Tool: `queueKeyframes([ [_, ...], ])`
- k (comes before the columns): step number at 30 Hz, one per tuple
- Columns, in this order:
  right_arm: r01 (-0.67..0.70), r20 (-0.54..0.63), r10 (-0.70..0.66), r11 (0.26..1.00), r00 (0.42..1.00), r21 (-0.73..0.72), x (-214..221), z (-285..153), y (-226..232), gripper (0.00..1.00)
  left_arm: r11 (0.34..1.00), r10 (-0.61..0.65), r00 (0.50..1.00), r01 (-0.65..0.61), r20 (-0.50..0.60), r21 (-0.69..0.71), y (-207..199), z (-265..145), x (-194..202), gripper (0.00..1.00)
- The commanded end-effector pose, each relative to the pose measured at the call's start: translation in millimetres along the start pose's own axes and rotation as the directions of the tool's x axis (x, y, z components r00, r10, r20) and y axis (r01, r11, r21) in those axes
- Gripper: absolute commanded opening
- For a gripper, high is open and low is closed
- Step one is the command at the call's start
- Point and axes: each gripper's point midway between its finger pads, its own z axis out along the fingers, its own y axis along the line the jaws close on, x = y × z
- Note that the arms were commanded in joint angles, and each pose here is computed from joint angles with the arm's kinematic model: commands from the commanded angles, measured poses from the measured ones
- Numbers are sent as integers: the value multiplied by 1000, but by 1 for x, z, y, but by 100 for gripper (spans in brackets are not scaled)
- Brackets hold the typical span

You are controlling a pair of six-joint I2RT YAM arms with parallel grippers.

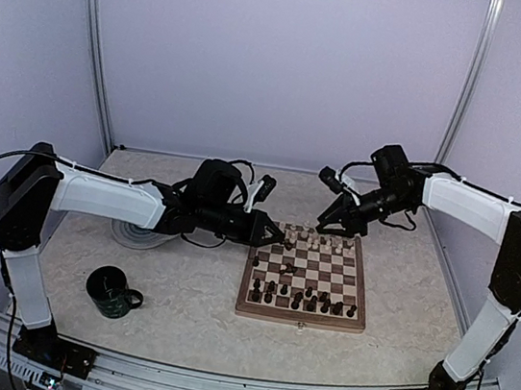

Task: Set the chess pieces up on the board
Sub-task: Pass from the right arm to the left, then place the bishop on f8.

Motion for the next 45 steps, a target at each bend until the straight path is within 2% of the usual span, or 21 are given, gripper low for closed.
queueKeyframes([
  [1, -46, 126, 42, 999, 991, 29, -9, -48, -14, 38, 974, 207, 974, -214, -89, -79, -21, -12, 2, 7],
  [8, -105, 27, 101, 950, 995, 295, 18, -56, -63, 39, 868, 388, 871, -455, -303, -198, -27, -3, 29, 5],
  [13, -104, 11, 106, 944, 994, 312, 23, -56, -66, 40, 788, 454, 781, -577, -429, -214, -33, 12, 51, 4],
  [16, -102, 4, 106, 944, 994, 315, 25, -55, -66, 40, 757, 465, 750, -612, -470, -228, -32, 19, 58, 4],
  [21, -102, -8, 110, 945, 994, 311, 31, -52, -65, 40, 736, 462, 720, -637, -518, -229, -29, 24, 69, 4],
  [30, -107, -17, 117, 949, 993, 295, 35, -49, -64, 40, 738, 455, 671, -652, -586, -174, -27, 35, 95, 3],
  [45, -114, -30, 128, 952, 991, 284, 41, -44, -65, 40, 742, 442, 655, -651, -612, -162, -19, 45, 109, 5],
])
